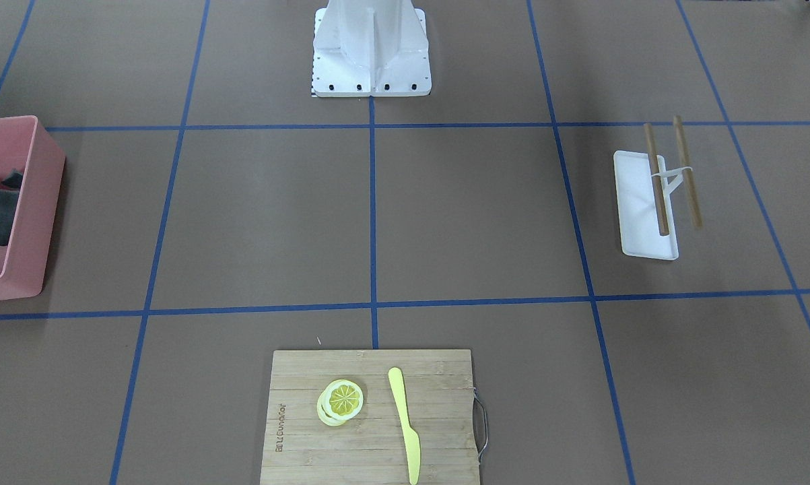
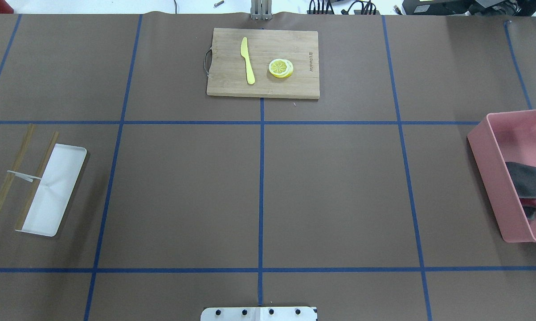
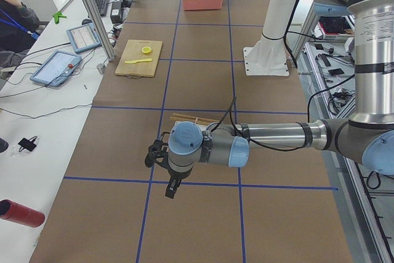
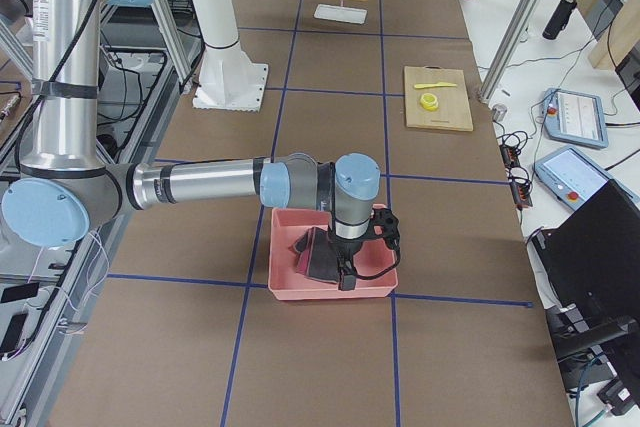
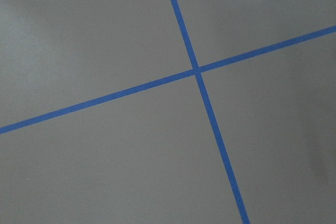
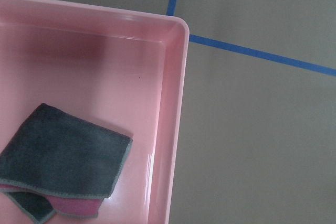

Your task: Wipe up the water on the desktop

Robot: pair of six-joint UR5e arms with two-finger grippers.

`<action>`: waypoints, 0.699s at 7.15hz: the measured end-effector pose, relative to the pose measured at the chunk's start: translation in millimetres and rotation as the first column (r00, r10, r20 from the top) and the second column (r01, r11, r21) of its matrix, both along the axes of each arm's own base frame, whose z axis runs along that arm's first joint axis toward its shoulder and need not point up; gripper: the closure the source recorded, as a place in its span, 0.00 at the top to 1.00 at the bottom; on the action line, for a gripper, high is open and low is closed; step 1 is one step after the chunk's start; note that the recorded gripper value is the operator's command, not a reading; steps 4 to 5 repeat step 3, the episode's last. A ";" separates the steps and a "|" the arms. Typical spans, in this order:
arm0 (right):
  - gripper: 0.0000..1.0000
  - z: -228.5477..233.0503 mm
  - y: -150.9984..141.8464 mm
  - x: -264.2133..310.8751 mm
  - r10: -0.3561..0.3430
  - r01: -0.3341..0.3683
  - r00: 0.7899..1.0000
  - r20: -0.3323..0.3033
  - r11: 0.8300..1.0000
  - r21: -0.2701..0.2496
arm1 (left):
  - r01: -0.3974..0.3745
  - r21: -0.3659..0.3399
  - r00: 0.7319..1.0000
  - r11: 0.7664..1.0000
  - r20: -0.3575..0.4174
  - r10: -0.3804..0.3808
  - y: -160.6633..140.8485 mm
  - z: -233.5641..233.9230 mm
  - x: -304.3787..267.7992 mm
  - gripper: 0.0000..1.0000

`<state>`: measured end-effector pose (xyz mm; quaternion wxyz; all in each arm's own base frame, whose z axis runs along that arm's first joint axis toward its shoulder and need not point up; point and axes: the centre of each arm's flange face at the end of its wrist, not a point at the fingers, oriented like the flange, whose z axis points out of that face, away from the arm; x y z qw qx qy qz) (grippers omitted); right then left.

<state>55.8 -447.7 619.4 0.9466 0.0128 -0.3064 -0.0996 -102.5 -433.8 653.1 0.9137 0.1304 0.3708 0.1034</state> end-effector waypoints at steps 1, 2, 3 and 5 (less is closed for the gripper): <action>1.00 -0.7 0.0 -0.1 0.000 0.000 1.000 0.001 1.000 0.001 | 0.000 -0.005 1.000 1.000 0.000 0.000 1.7 1.8 0.1 0.98; 1.00 -1.0 -0.1 -0.1 0.000 0.000 1.000 0.001 1.000 0.002 | 0.000 -0.009 1.000 1.000 0.000 0.000 3.7 3.8 0.3 0.98; 1.00 -1.2 -0.1 0.0 -0.001 0.001 1.000 0.000 1.000 0.003 | 0.000 -0.012 1.000 1.000 0.000 0.000 4.9 5.0 0.4 0.98; 1.00 -1.2 -0.1 0.0 -0.001 0.001 1.000 0.000 1.000 0.003 | 0.000 -0.012 1.000 1.000 0.000 0.000 4.9 5.0 0.4 0.98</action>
